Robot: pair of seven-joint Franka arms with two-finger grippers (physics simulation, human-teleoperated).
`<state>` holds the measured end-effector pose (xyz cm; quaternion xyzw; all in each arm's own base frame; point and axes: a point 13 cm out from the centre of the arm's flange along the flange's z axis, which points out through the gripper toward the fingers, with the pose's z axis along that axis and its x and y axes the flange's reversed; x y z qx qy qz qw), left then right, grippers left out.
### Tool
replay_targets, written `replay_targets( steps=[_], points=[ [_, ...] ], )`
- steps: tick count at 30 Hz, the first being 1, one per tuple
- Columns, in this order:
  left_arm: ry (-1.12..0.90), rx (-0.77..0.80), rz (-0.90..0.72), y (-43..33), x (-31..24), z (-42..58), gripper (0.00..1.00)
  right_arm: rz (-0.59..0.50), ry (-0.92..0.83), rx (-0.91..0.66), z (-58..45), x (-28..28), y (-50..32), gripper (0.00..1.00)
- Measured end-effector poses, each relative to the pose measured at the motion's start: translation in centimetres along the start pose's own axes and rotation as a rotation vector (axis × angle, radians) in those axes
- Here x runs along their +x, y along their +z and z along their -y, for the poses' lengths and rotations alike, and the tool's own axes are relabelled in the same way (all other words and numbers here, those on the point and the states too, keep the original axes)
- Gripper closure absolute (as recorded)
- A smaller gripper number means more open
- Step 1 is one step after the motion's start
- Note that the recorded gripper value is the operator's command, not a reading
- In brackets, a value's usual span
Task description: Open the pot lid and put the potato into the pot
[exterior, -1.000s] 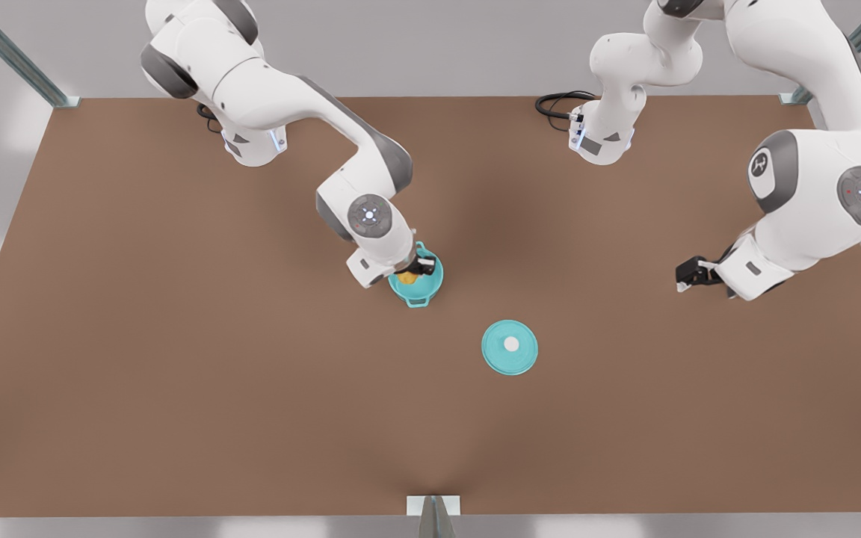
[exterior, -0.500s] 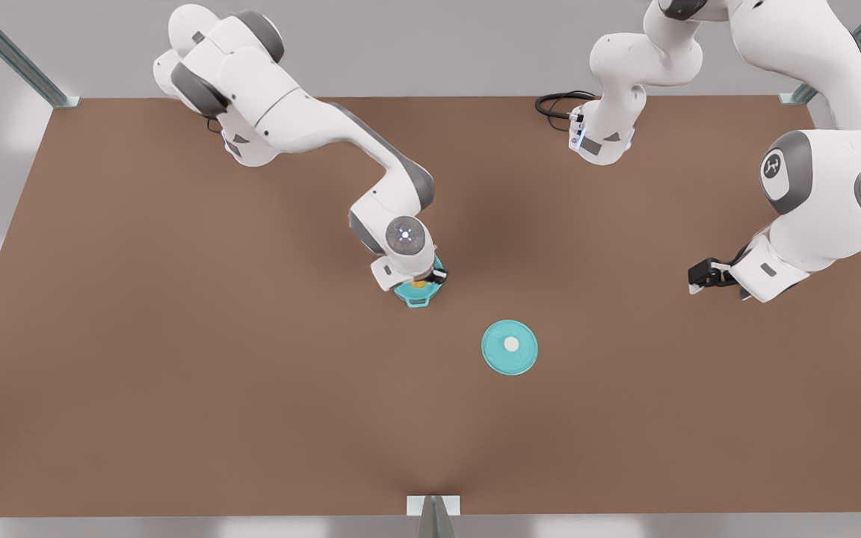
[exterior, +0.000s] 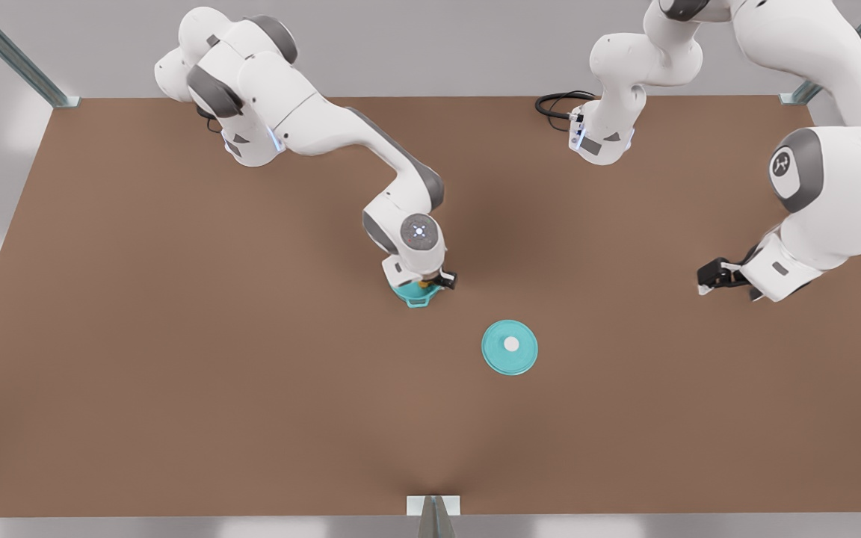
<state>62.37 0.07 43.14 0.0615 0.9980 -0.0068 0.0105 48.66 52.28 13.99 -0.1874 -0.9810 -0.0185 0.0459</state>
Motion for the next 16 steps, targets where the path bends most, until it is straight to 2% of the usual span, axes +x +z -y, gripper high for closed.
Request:
replay_targets(
  steps=[3, 5, 8, 10, 12, 16],
  points=[
    [0.002, 0.003, -0.007, 0.5, -0.2, 0.0, 0.0, 0.044, 0.049, -0.061, 0.5, -2.4, -8.3, 0.0],
    [0.004, 0.021, 0.007, 0.1, -0.7, 0.5, 0.0, 0.06, 0.128, -0.079, 3.6, -6.7, -13.9, 0.0],
    [-0.021, 0.062, 0.025, 0.0, -1.6, 0.0, 0.0, 0.077, 0.367, -0.03, 20.5, -21.5, -21.8, 0.0],
    [-0.028, 0.081, 0.024, 0.5, -2.1, 0.1, 0.0, 0.073, 0.478, 0.021, 33.4, -28.6, -24.3, 0.0],
    [-0.031, 0.094, 0.026, 0.7, -2.3, 0.2, 0.0, 0.055, 0.483, 0.055, 40.3, -30.9, -25.4, 0.0],
    [-0.024, 0.108, 0.027, 0.9, -2.5, 0.8, 0.0, 0.001, 0.326, 0.104, 41.5, -29.8, -25.0, 0.0]
  ],
)
